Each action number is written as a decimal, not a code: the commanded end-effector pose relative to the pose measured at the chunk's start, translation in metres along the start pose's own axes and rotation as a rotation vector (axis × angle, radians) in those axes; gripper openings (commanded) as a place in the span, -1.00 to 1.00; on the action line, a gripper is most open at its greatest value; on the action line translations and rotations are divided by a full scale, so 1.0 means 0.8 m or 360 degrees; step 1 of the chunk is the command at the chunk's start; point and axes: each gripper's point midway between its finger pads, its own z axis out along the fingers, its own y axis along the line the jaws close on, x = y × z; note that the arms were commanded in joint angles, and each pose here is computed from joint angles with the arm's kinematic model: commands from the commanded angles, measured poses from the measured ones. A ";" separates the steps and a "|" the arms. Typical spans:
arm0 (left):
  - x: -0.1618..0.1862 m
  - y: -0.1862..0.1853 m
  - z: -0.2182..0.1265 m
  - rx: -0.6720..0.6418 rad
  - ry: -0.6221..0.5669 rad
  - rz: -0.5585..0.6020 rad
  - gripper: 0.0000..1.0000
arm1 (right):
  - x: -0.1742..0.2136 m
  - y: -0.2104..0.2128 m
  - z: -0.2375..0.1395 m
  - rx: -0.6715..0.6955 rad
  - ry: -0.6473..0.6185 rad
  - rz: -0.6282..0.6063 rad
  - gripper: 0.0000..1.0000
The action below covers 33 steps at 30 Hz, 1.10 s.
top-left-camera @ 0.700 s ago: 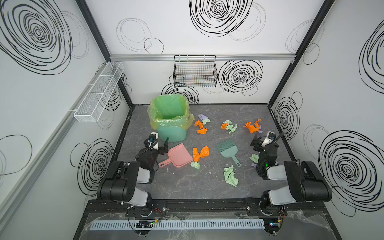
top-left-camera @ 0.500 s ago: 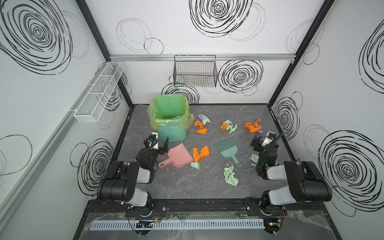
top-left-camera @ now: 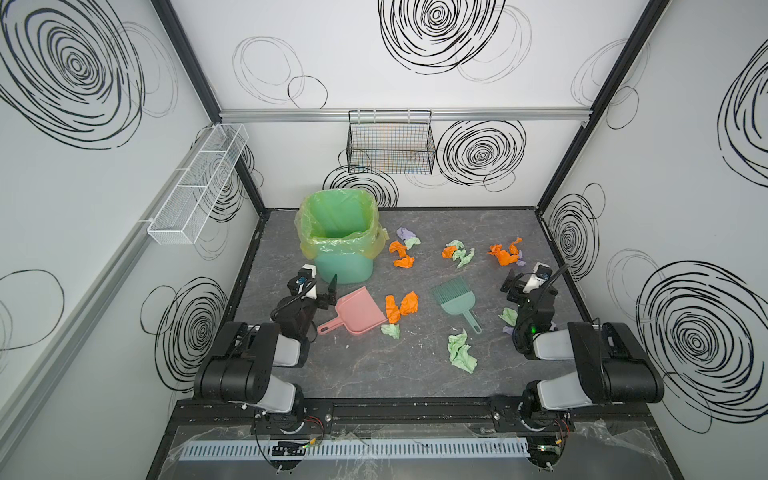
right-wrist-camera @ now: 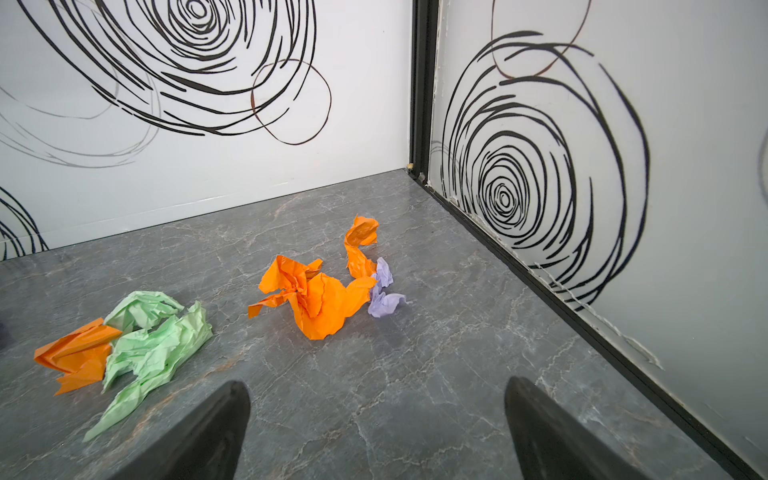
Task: Sweep away the paper scraps from the table
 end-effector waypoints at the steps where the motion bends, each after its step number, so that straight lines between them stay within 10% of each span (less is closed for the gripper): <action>1: -0.027 0.000 0.003 0.0008 -0.0123 0.0026 0.92 | -0.006 0.001 0.002 0.0008 -0.0029 -0.0004 1.00; 33: -0.029 0.002 0.000 0.0043 -0.0143 -0.0003 0.92 | -0.037 0.009 -0.015 0.0044 -0.0117 -0.0089 1.00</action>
